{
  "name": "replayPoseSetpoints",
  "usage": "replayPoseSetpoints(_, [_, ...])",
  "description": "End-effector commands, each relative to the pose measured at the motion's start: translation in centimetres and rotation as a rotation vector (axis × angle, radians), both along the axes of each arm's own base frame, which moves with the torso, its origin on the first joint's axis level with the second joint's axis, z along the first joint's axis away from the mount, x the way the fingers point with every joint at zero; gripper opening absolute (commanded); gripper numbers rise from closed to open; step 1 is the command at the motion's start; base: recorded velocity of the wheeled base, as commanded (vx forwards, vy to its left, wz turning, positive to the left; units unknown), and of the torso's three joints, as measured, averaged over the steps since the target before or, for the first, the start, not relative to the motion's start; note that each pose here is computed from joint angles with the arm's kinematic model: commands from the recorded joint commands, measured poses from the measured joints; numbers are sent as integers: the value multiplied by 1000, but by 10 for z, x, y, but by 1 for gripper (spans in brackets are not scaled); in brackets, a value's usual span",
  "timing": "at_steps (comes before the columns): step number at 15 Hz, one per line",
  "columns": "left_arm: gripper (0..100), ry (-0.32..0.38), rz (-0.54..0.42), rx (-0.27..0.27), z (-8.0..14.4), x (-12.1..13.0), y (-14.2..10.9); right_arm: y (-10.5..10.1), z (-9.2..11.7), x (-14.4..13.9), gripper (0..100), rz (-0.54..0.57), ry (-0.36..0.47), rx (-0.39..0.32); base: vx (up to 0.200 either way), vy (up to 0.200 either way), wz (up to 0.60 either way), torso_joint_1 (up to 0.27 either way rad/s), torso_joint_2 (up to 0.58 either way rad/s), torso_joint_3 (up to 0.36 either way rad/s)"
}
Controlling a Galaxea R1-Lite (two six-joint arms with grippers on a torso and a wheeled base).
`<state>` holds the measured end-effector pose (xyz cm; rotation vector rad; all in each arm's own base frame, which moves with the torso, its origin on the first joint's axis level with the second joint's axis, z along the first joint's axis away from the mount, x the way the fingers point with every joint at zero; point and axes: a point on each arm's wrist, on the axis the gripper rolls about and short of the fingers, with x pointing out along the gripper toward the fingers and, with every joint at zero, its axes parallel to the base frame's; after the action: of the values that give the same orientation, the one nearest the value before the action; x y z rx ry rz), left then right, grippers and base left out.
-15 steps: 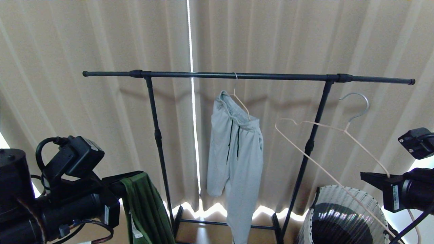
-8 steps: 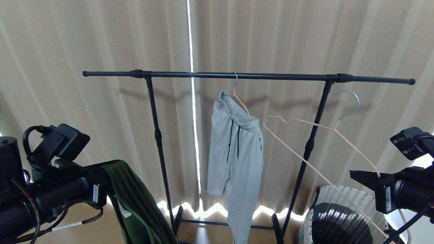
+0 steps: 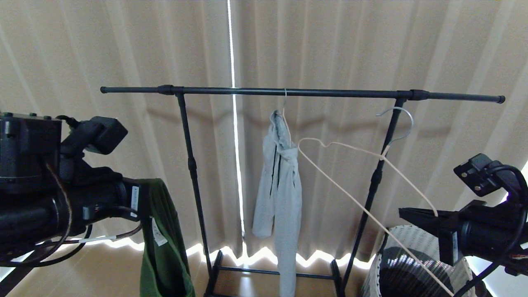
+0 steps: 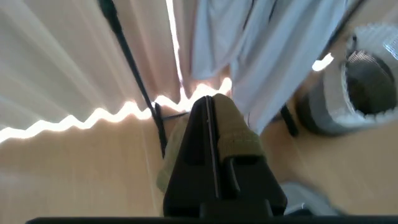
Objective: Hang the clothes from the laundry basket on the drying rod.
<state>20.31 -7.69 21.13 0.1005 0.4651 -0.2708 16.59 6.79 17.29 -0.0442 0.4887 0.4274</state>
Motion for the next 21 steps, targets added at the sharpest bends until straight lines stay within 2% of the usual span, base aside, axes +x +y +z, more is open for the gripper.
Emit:
replayPoseSetpoints(1, [0, 8, 3, 29, -1, 16, -23, 14, -1, -4, 0, 65, 25, 34, 0, 0, 0, 0, 0, 0])
replayPoseSetpoints(2, [0, 3, 16, 31, -1, 20, -29, 21, 0, -7, 0, 89, 34, 55, 0, 0, 0, 0, 0, 0])
replayPoseSetpoints(3, [0, -10, 70, 42, 2, 29, -36, 29, 1, -12, 0, 121, 52, 87, 0, 0, 0, 0, 0, 0])
replayPoseSetpoints(5, [0, -8, 135, 31, 0, 42, -42, 40, -3, -16, 0, 176, 76, 91, 0, 0, 0, 0, 0, 0])
replayPoseSetpoints(6, [0, -2, 157, 25, -2, 45, -44, 44, -2, -17, 0, 200, 55, 101, 0, 0, 0, 0, 0, 0])
replayPoseSetpoints(8, [0, 0, 166, 30, -4, 45, -43, 46, 2, -15, 0, 208, 6, 126, 0, 0, 0, 0, 0, 0])
replayPoseSetpoints(13, [0, -20, 191, 1, 2, 51, -46, 64, -13, -15, 0, 275, 76, 94, 0, 0, 0, 0, 0, 0])
replayPoseSetpoints(18, [0, -31, 258, -13, -3, 62, -50, 86, -12, -32, 0, 405, 64, 115, 0, 0, 0, 0, 0, 0])
replayPoseSetpoints(21, [0, -34, 256, -13, -3, 61, -50, 92, -13, -30, 0, 416, 66, 113, 0, 0, 0, 0, 0, 0])
